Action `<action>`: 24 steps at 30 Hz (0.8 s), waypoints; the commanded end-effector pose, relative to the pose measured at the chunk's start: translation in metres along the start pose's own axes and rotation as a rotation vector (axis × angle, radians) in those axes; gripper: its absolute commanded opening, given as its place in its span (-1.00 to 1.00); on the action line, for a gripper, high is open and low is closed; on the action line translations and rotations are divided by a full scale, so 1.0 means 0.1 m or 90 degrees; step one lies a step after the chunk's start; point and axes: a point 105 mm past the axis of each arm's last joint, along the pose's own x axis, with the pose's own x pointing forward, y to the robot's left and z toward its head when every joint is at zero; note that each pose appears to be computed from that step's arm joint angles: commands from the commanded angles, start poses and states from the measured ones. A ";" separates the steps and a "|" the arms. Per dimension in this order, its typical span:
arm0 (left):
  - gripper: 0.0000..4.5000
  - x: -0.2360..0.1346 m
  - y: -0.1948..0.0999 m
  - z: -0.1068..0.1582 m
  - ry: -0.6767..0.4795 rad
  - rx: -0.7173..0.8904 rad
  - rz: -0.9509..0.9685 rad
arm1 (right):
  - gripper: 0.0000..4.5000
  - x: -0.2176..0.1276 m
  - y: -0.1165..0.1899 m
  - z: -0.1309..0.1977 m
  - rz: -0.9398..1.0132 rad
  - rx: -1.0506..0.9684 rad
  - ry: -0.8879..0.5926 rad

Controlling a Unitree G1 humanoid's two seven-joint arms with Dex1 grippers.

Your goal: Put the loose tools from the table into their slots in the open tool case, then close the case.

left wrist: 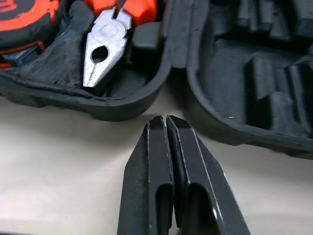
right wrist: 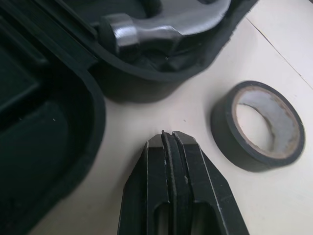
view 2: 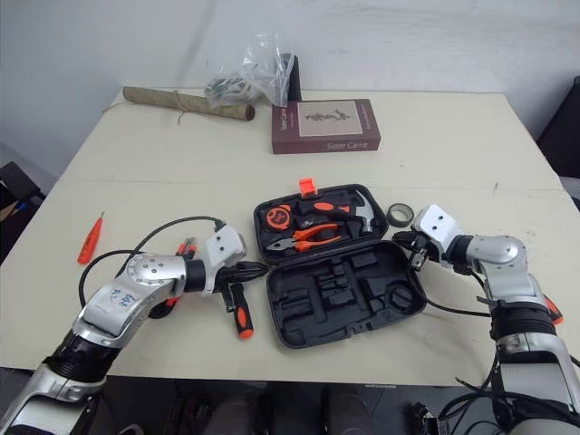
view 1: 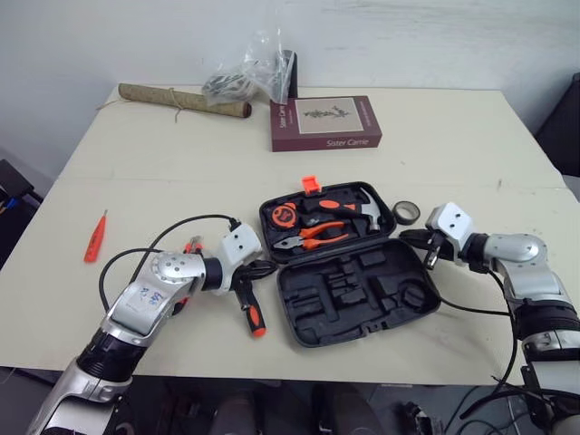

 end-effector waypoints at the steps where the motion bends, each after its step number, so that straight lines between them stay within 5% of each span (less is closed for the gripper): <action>1: -0.98 0.05 0.02 0.04 0.000 0.009 0.003 | -0.98 0.04 0.04 0.13 0.025 -0.026 -0.027; 12: -0.98 0.08 -0.06 0.09 -0.018 0.036 -0.039 | -0.98 -0.10 0.36 0.25 0.141 -0.039 -0.060; 24: -0.98 0.08 -0.15 0.03 -0.013 0.064 -0.066 | -0.98 -0.32 0.53 0.12 0.135 -0.011 -0.020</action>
